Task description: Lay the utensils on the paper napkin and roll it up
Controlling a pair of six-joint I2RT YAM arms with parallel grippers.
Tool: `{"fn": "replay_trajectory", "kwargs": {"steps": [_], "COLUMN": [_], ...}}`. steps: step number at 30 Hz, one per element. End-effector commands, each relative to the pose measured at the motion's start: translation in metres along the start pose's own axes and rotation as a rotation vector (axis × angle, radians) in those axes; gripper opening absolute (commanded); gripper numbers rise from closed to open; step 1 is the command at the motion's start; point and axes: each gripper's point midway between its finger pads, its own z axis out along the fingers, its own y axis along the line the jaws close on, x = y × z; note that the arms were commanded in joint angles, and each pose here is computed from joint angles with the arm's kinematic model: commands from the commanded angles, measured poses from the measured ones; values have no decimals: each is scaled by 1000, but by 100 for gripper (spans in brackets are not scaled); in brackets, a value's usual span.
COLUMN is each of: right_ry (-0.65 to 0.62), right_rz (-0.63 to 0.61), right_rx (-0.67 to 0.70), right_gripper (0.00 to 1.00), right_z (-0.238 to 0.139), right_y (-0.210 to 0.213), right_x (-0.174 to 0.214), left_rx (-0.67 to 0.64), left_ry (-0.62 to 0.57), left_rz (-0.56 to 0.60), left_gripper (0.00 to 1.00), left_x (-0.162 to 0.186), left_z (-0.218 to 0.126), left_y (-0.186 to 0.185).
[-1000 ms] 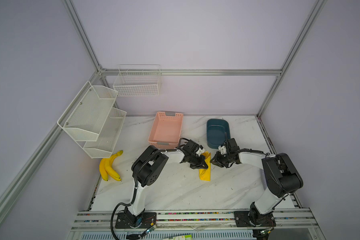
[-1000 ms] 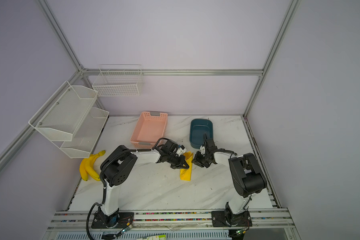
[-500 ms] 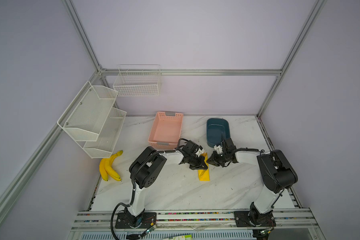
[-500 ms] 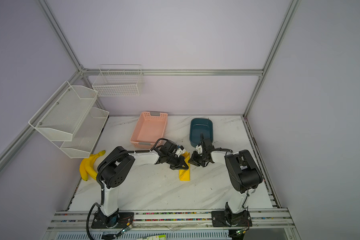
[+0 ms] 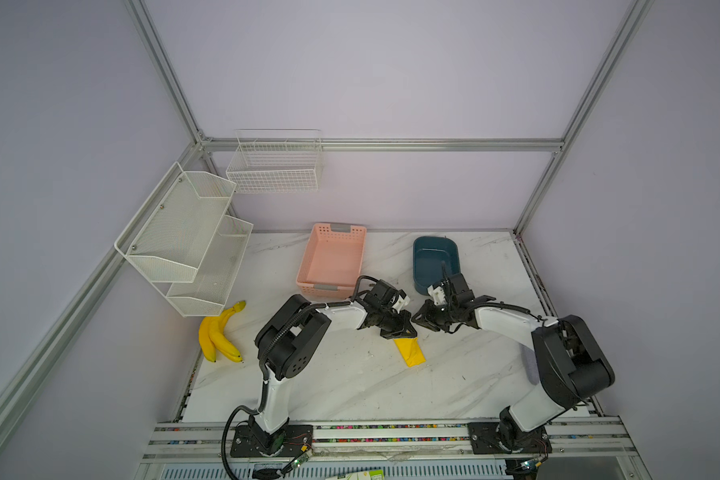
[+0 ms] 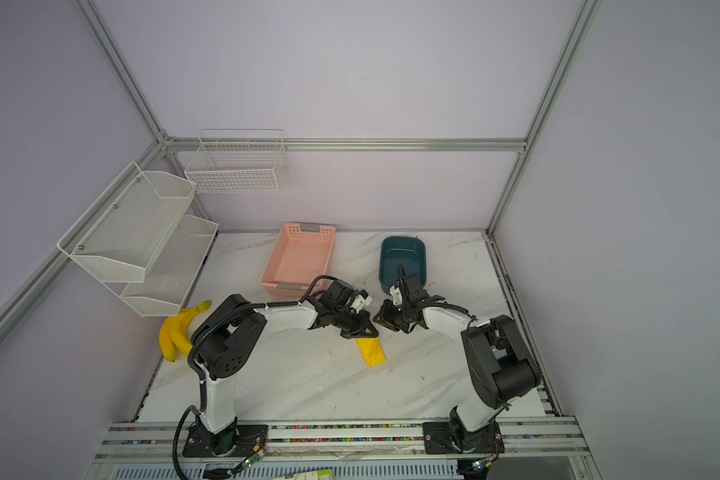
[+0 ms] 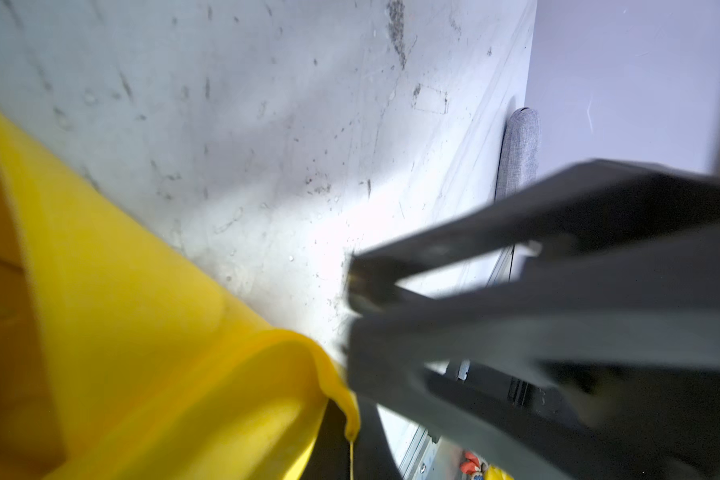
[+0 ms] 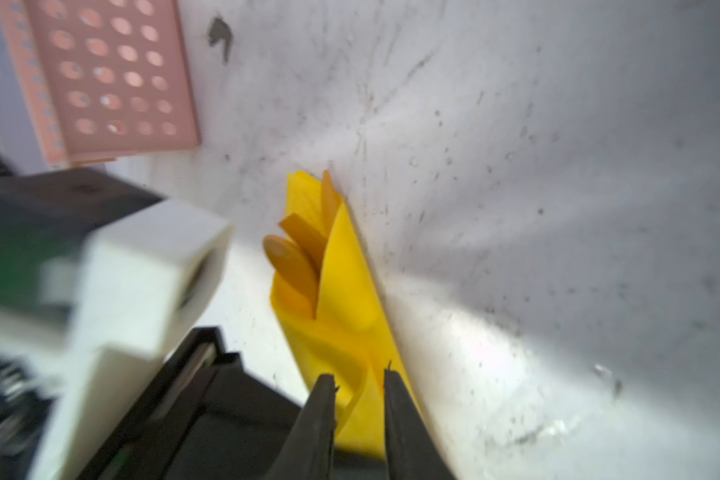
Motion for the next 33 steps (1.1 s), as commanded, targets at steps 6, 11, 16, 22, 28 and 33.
{"fn": "replay_trajectory", "kwargs": {"steps": [6, 11, 16, 22, 28, 33], "right_ry": [-22, 51, 140, 165, 172, 179], "right_rz": [182, 262, 269, 265, 264, 268], "right_rx": [-41, -207, -262, -224, -206, -214], "right_gripper": [18, 14, 13, 13, 12, 10], "right_z": [-37, -37, -26, -15, -7, -3], "right_y": [-18, -16, -17, -26, -30, -30], "right_x": [51, 86, 106, 109, 107, 107], "left_rx": [5, 3, 2, 2, 5, 5], "left_ry": [-15, -19, -18, -22, -25, -25], "left_rz": [-7, -9, -12, -14, -13, -11], "left_gripper": [0, 0, 0, 0, 0, 0], "left_x": [2, 1, 2, 0, -2, -2], "left_z": [2, 2, 3, 3, 4, 3], "left_y": [7, 9, 10, 9, 8, 7]}}
